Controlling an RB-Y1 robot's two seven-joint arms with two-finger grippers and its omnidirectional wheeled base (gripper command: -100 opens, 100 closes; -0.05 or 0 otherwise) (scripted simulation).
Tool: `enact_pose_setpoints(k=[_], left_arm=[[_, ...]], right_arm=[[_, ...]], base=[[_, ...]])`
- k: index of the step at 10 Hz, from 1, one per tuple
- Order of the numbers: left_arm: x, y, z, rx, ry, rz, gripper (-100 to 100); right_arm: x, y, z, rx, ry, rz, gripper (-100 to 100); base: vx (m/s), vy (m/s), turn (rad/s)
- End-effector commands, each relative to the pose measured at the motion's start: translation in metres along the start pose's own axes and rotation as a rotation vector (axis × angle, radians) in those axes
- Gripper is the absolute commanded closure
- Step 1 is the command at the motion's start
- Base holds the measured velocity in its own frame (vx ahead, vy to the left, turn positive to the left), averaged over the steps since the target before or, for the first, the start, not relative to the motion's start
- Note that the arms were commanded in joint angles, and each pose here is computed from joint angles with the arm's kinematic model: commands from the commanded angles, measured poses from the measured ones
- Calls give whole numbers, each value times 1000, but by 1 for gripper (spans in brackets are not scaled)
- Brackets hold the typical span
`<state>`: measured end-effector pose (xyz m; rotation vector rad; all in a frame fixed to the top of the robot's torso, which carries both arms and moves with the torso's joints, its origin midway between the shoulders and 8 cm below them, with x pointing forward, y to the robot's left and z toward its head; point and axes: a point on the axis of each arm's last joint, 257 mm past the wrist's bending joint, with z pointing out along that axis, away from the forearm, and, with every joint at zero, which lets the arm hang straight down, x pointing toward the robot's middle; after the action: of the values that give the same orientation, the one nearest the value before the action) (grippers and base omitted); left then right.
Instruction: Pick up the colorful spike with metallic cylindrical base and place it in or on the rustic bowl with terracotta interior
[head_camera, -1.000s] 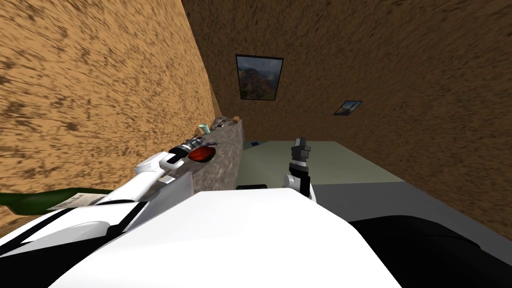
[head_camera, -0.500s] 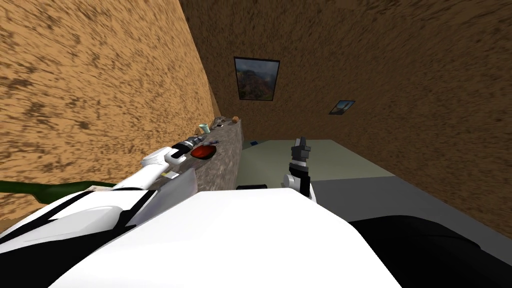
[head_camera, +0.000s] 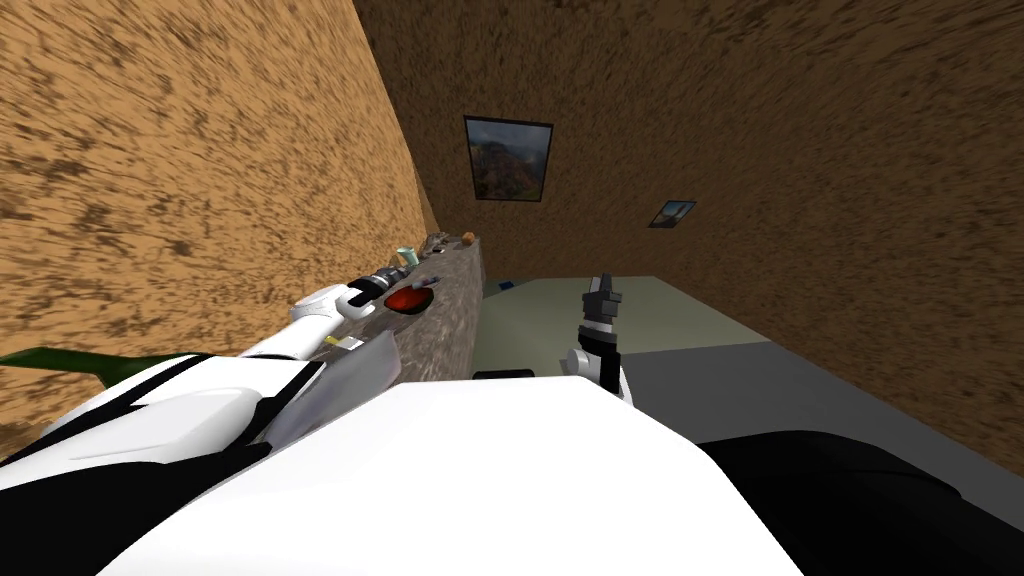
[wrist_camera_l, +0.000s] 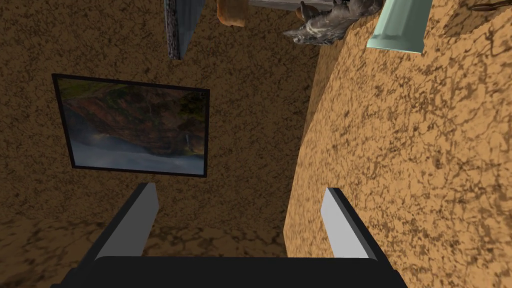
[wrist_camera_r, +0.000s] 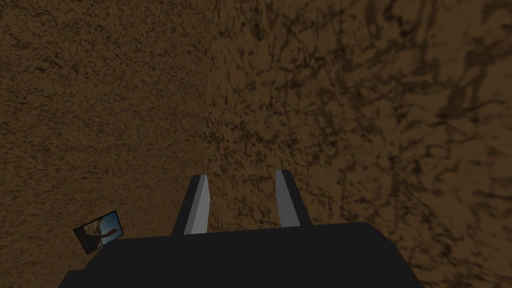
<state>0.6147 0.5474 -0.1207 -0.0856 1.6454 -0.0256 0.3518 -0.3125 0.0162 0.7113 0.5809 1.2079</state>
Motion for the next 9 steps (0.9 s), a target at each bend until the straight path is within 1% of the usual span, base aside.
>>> enact_pose_setpoints(k=[1, 2, 3, 4, 5, 6, 7, 8, 9], left_arm=[[-17, -5, 8, 6, -26, -2, -100], [-13, 5, 11, -23, 5, 30, -100], [-14, 2, 16, -19, 12, 40, -100], [-21, 4, 21, -28, 8, 42, -100], [-33, 8, 25, -42, -6, 36, -100], [-50, 2, 30, -36, -31, 34, -100], [-48, 17, 32, -77, -1, 69, -100], [-50, 18, 35, -81, 6, 79, -100], [-57, 20, 37, -90, 1, 80, -100]], right_arm=[[0, 0, 0, 0, 0, 0, 0], [0, 0, 0, 0, 0, 0, 0], [0, 0, 0, 0, 0, 0, 0], [0, 0, 0, 0, 0, 0, 0], [0, 0, 0, 0, 0, 0, 0], [0, 0, 0, 0, 0, 0, 0], [0, 0, 0, 0, 0, 0, 0], [0, 0, 0, 0, 0, 0, 0], [0, 0, 0, 0, 0, 0, 0]], base=[[21, -1, -4], [-135, -3, -164], [-215, 4, -111], [-119, 2, 4], [-19, -2, 19], [27, -4, 5], [-154, -4, -155], [-186, 13, -101], [-85, 10, -14]])
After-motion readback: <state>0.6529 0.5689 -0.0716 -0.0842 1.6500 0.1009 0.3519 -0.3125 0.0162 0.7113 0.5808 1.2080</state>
